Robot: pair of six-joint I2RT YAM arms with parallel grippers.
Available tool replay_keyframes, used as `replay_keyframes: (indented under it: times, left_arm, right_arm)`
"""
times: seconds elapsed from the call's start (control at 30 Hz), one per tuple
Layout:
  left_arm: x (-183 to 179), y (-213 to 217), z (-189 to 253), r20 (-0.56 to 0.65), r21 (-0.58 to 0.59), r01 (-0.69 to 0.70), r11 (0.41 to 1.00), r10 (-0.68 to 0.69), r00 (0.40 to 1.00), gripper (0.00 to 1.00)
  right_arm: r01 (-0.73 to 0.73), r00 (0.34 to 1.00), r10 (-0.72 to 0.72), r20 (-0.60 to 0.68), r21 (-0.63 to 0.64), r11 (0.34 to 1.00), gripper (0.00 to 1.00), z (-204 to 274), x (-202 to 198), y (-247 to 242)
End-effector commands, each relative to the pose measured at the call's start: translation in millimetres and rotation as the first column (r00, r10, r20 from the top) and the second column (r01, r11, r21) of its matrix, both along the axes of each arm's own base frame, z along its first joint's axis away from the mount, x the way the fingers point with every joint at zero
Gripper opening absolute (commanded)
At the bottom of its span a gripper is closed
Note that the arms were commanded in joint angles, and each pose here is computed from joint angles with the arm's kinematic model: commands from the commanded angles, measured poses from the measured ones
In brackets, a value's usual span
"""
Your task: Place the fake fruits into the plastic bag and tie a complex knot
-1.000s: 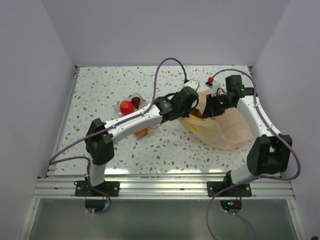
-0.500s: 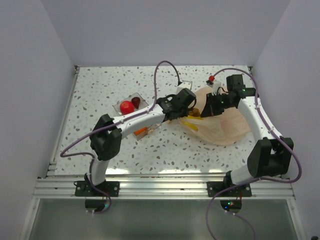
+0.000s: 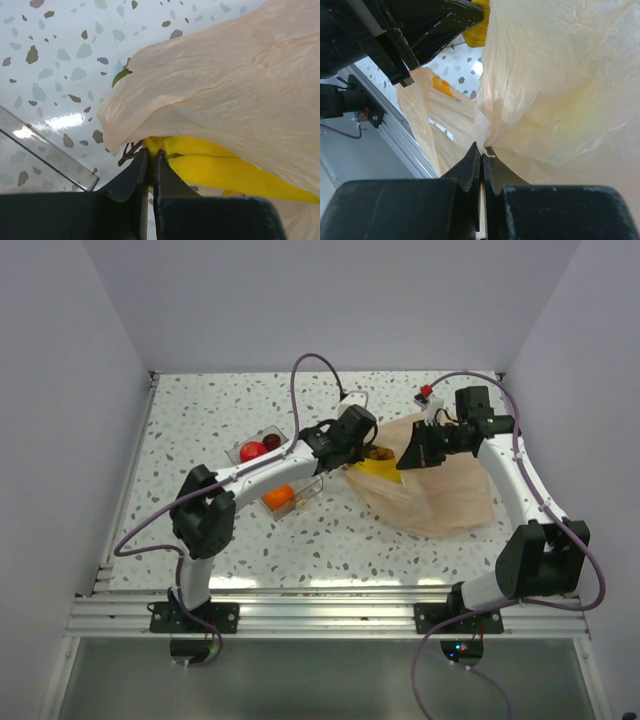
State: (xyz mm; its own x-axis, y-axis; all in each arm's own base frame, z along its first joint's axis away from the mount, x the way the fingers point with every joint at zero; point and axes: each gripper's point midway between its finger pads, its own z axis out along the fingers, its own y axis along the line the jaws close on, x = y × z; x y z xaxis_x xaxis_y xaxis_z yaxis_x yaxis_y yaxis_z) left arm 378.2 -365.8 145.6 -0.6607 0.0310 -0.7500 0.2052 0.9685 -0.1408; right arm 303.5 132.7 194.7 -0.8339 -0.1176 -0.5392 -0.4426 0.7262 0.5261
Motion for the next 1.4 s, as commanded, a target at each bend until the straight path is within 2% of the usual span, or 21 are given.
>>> replay_keyframes:
  times: [0.0, 0.2, 0.3, 0.47, 0.6, 0.8, 0.83, 0.9, 0.97, 1.0, 1.03, 1.1, 1.17, 1.23, 1.27, 1.37]
  left_arm:
    - [16, -18, 86, 0.135, -0.206, 0.001, 0.979, 0.028, 0.991, 0.0]
    - [15, -20, 125, 0.178, -0.274, 0.04, 0.961, 0.01, 0.984, 0.0]
    - [14, -30, 129, 0.184, -0.309, 0.07, 0.949, -0.012, 0.983, 0.0]
    - [20, -49, 96, 0.103, -0.371, 0.041, 0.928, -0.002, 0.995, 0.0]
    - [23, -76, 64, 0.039, -0.431, 0.063, 0.9, -0.051, 0.998, 0.0]
    - [15, -97, 30, 0.002, -0.458, 0.11, 0.882, -0.123, 0.992, 0.14]
    - [10, -96, 16, -0.015, -0.448, 0.114, 0.887, -0.135, 0.991, 0.21]
    - [0, -98, 7, -0.019, -0.469, 0.172, 0.867, -0.204, 0.979, 0.28]
    - [-15, -100, 6, -0.011, -0.477, 0.25, 0.843, -0.29, 0.957, 0.46]
    - [-19, -98, 17, 0.037, -0.486, 0.295, 0.823, -0.318, 0.947, 0.52]
    - [-23, -95, 21, 0.069, -0.458, 0.343, 0.82, -0.352, 0.934, 0.63]
    - [-35, -81, 37, 0.114, -0.429, 0.396, 0.812, -0.386, 0.915, 0.72]
    - [-44, -67, 54, 0.163, -0.371, 0.46, 0.806, -0.432, 0.887, 0.75]
    - [-56, -53, 46, 0.152, -0.294, 0.512, 0.807, -0.489, 0.859, 0.75]
    - [-70, -51, 61, 0.182, -0.299, 0.577, 0.76, -0.548, 0.816, 0.75]
    - [-107, -44, 47, 0.191, -0.204, 0.691, 0.694, -0.664, 0.723, 0.71]
  right_arm:
    - [-0.016, 1.0, 0.015, 0.016, 0.084, 0.996, 0.0, 14, 2, 14]
    - [-0.034, 0.999, 0.035, -0.001, 0.204, 0.978, 0.0, 33, 6, 36]
    - [-0.035, 0.999, 0.042, -0.022, 0.256, 0.966, 0.0, 40, 6, 43]
    - [-0.028, 0.997, 0.041, -0.059, 0.21, 0.977, 0.0, 25, 3, 36]
    - [-0.001, 0.998, 0.012, -0.059, 0.189, 0.982, 0.0, 22, 5, 25]
    - [0.05, 0.998, -0.045, -0.039, 0.146, 0.988, 0.0, 23, 16, -8]
    - [0.047, 0.999, -0.043, -0.03, 0.129, 0.991, 0.0, 21, 17, -13]
    - [0.071, 0.996, -0.065, -0.06, 0.099, 0.993, 0.0, 15, 17, -24]
    - [0.064, 0.996, -0.061, -0.071, 0.032, 0.997, 0.0, 4, 13, -35]
    - [0.055, 0.996, -0.054, -0.072, 0.012, 0.998, 0.0, 0, 12, -40]
    - [0.044, 0.997, -0.046, -0.057, -0.047, 0.998, 0.0, -6, 11, -48]
    - [0.033, 0.997, -0.039, -0.064, -0.097, 0.995, 0.0, -12, 3, -55]
    - [0.021, 0.998, -0.029, -0.061, -0.137, 0.99, 0.0, -19, -3, -61]
    - [0.011, 0.998, -0.019, -0.056, -0.148, 0.989, 0.0, -22, -5, -62]
    - [0.007, 0.998, -0.017, -0.063, -0.151, 0.988, 0.0, -25, -7, -63]
    - [-0.004, 0.998, -0.006, -0.07, -0.136, 0.991, 0.0, -29, -8, -60]
